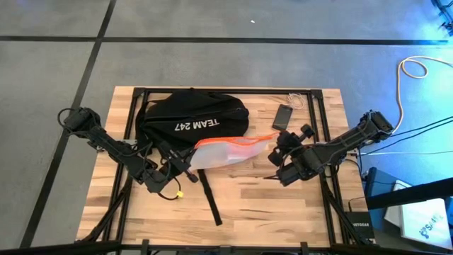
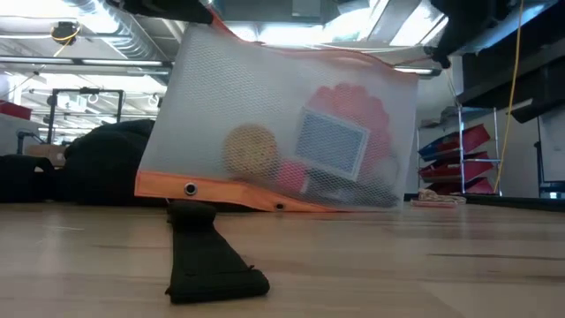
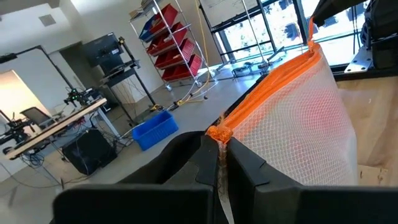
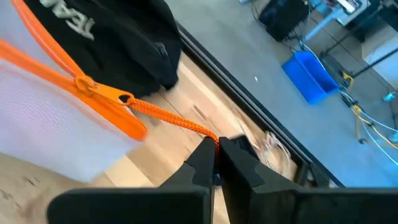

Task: Unpack backpack
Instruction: Open the zipper pouch

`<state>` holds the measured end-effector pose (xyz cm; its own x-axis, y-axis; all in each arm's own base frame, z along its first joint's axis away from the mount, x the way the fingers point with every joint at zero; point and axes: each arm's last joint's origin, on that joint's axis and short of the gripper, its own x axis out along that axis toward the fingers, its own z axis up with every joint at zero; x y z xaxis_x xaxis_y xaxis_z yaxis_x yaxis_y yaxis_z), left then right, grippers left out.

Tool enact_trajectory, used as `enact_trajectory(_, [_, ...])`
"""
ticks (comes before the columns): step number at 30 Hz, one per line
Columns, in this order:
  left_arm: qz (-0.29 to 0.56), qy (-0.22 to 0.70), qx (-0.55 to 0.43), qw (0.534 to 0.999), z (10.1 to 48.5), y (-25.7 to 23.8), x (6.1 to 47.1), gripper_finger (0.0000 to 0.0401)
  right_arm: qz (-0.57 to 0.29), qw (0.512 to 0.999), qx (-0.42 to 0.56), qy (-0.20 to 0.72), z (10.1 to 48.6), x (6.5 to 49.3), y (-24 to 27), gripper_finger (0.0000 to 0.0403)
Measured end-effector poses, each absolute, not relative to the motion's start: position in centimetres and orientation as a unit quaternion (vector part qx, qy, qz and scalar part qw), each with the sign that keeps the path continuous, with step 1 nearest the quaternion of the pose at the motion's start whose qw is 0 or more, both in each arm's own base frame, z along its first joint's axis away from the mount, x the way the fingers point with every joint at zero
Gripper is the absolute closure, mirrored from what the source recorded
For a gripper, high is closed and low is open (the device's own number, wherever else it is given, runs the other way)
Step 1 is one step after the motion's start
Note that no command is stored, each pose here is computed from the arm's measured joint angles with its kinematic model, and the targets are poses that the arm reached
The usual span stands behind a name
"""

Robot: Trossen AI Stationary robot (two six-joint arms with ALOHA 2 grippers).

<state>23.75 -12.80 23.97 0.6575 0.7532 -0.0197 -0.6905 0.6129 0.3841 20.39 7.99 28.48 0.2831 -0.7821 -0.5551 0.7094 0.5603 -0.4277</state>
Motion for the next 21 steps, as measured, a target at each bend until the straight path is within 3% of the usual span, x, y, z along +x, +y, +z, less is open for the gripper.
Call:
enact_trajectory(10, [0.402, 0.089, 0.164, 0.896, 23.7, -12.6, 23.8, 0.0401, -0.467, 0.789, -0.041, 0.397, 28.4, 20.1, 8.0, 0.0403])
enact_trajectory(16, [0.337, 0.105, 0.132, 0.926, 22.6, -11.7, 24.6, 0.0401, -0.463, 0.785, -0.038, 0.409, 28.3, 20.1, 8.0, 0.0403])
enact_trajectory(21, [0.335, 0.114, 0.118, 0.928, 22.3, -11.0, 24.9, 0.0401, -0.461, 0.784, -0.037, 0.414, 28.3, 20.1, 8.0, 0.0403])
